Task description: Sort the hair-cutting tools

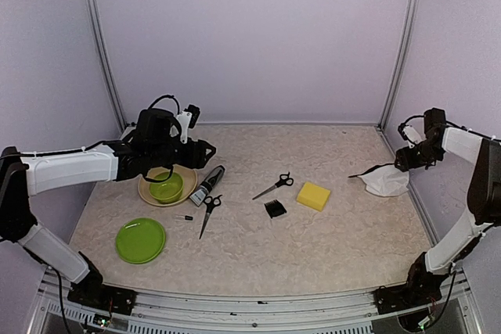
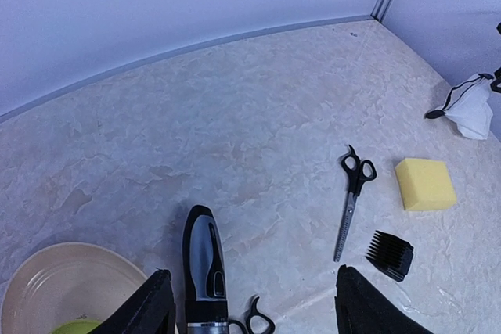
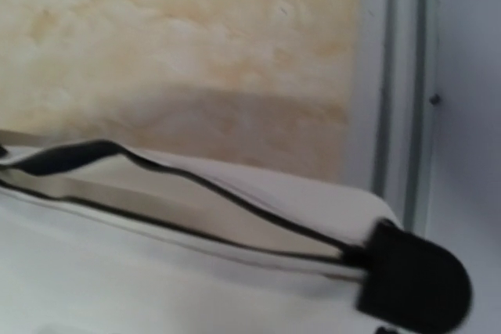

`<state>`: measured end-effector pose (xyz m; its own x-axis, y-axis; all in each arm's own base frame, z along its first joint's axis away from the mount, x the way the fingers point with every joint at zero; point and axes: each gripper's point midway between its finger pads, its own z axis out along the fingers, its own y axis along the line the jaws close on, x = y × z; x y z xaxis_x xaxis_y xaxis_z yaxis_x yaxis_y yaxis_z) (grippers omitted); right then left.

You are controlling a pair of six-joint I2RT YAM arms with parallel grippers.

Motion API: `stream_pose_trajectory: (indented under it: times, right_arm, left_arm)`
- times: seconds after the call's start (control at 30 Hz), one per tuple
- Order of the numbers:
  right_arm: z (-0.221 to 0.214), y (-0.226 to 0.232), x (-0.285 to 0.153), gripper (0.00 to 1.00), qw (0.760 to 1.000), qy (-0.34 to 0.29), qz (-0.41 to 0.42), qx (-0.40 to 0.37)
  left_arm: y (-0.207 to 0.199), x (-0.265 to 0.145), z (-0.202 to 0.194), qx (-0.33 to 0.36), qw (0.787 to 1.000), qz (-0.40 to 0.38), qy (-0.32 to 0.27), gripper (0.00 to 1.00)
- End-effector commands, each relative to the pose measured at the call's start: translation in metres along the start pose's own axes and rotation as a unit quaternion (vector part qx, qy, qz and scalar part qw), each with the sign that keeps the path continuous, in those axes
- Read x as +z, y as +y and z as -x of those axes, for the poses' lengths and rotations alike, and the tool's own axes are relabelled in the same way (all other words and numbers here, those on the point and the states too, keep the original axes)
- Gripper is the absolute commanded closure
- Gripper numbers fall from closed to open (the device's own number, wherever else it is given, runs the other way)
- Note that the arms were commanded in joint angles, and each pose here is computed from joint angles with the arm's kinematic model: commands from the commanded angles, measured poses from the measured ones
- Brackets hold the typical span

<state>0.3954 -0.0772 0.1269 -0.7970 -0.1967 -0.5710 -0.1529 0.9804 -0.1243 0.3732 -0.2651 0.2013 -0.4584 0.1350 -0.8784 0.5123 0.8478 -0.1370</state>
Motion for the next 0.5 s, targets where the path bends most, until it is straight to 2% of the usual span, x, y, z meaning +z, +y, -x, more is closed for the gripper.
stream_pose_trajectory:
  times: [0.0,0.13,0.3,0.47]
  right_arm:
    - [-0.001,-0.027,-0.010,0.34,0.999,0.015,-0.032,0.027]
    - [-0.005,-0.039,-0.015,0.32,0.997,0.015,-0.036,0.061]
    - [-0.011,-0.041,-0.013,0.23,0.994,0.015,-0.024,0.109]
    - [-0.003,-0.043,-0.011,0.20,0.989,-0.003,-0.004,0.147]
  left_arm:
    - [-0.011,-0.001,0.013,0.001,1.000,-0.017,-0.012,0.32]
    - [-0.013,0.001,0.011,0.003,1.000,-0.018,-0.009,0.32]
    - [-0.015,0.004,0.007,0.010,1.000,-0.015,-0.004,0.32]
    - [-0.018,0.008,0.004,0.022,1.000,-0.013,0.004,0.31]
